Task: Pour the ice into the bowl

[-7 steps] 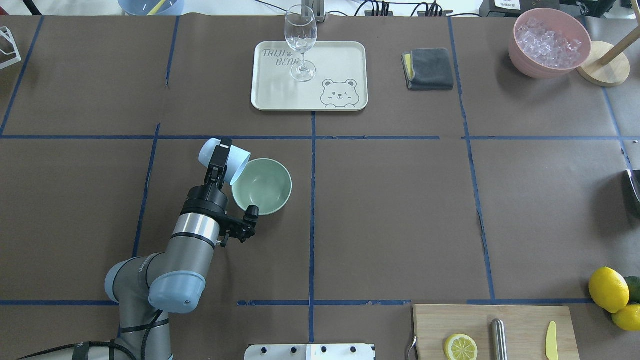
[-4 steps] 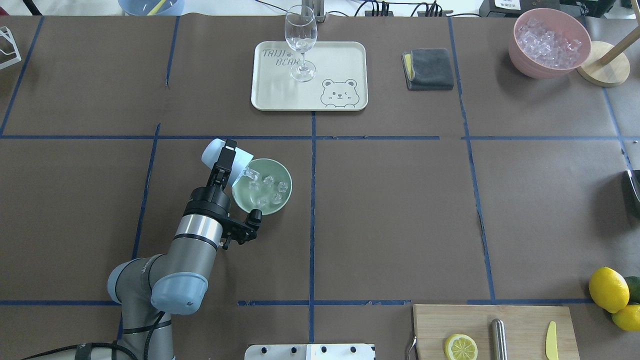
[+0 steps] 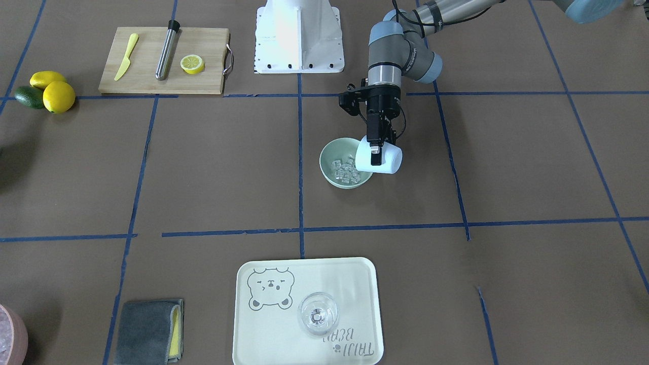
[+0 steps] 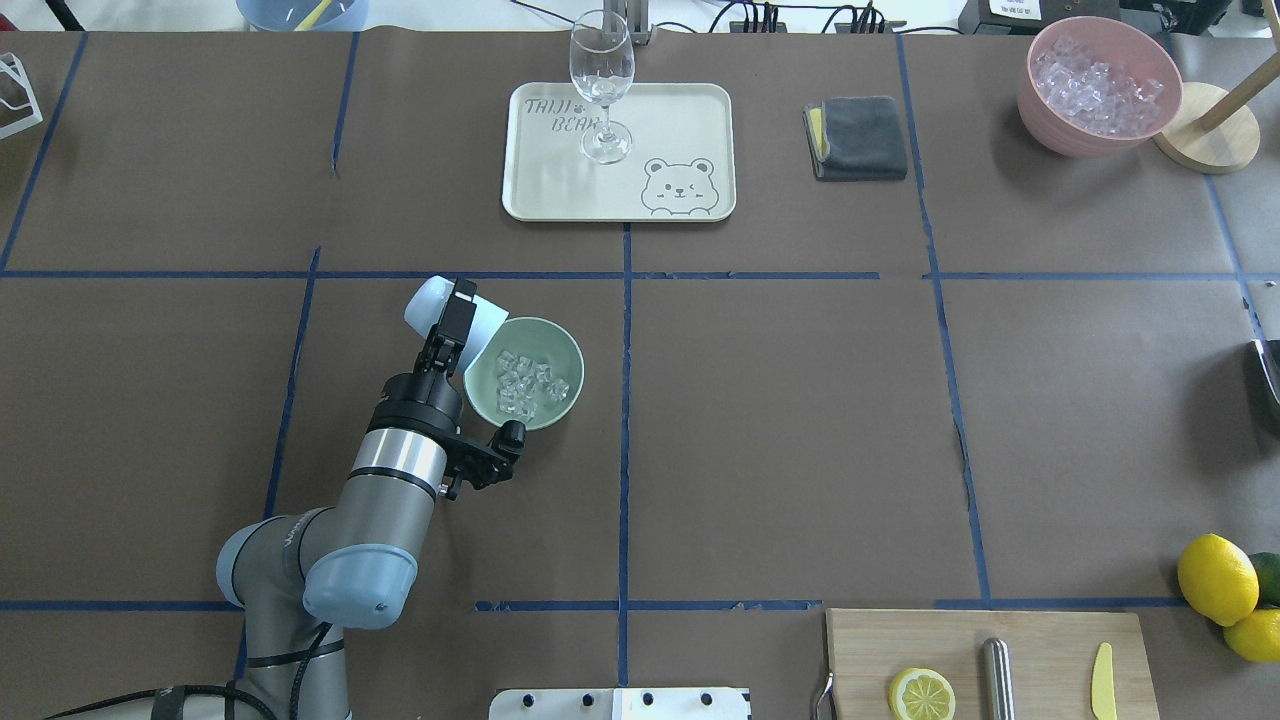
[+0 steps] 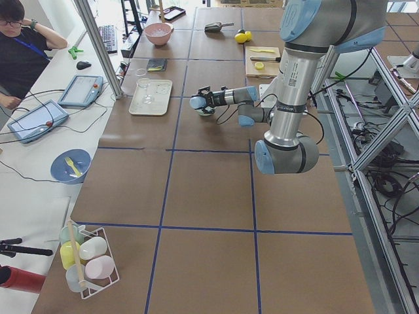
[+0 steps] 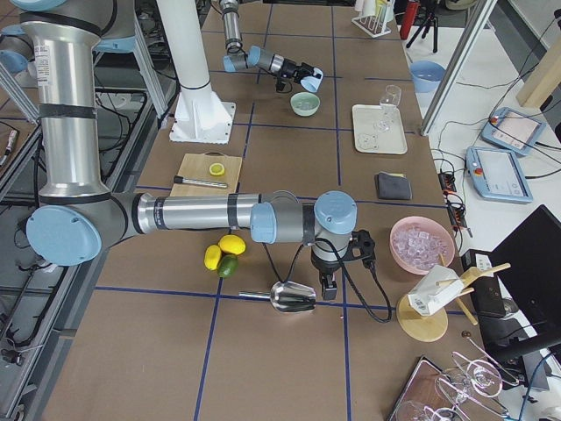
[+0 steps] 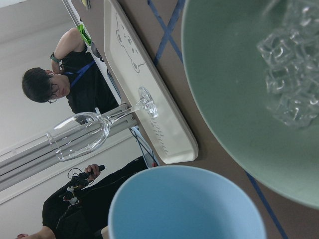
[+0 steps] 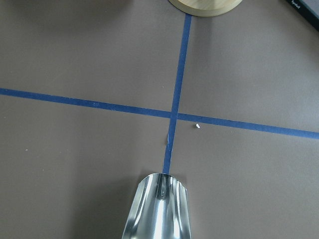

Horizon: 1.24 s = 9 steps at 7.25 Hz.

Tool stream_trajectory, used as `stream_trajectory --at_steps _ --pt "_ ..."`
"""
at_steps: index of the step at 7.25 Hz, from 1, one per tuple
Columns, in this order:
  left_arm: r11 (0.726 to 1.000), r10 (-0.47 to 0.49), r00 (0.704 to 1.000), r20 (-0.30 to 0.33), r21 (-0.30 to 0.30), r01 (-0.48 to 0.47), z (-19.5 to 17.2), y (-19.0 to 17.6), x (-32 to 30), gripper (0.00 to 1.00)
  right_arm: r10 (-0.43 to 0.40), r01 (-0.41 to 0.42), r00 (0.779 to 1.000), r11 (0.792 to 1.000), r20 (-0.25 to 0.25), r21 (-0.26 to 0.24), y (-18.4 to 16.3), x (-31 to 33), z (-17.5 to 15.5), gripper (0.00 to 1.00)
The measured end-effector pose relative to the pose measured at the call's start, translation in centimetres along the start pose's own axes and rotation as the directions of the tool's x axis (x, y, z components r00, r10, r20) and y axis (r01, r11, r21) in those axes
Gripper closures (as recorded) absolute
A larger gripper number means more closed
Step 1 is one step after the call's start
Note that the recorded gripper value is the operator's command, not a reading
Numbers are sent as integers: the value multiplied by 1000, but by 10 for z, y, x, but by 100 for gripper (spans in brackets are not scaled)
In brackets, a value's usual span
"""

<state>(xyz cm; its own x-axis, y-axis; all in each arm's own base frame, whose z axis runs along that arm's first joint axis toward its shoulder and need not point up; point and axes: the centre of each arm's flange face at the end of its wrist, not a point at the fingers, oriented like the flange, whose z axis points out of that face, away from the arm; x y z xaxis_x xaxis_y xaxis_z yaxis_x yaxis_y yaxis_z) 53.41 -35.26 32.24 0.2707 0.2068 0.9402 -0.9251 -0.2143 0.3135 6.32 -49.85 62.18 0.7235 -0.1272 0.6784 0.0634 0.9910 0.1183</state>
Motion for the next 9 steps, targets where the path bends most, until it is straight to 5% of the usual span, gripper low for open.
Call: stream_trajectory --at_steps 3,5,6,7,8,9 --pt "1000 -24 1000 14 8 24 -3 2 -10 100 0 0 1000 1000 0 0 0 0 0 0" --pt "981 -191 978 82 60 187 -13 16 -39 100 0 0 1000 1000 0 0 0 0 0 0" --pt "941 -333 936 113 105 322 -19 24 -49 100 -1 1 1000 1000 0 1 0 0 0 0" --pt "857 -509 854 107 160 490 -23 28 -55 100 -1 1 1000 1000 0 1 -1 0 0 0" --pt "713 -692 720 60 216 667 -27 29 -57 100 -2 2 1000 1000 0 1 -1 -1 -1 0" --pt "509 -849 528 -11 251 824 -32 28 -58 100 -3 3 1000 1000 0 2 -1 -1 -1 0"
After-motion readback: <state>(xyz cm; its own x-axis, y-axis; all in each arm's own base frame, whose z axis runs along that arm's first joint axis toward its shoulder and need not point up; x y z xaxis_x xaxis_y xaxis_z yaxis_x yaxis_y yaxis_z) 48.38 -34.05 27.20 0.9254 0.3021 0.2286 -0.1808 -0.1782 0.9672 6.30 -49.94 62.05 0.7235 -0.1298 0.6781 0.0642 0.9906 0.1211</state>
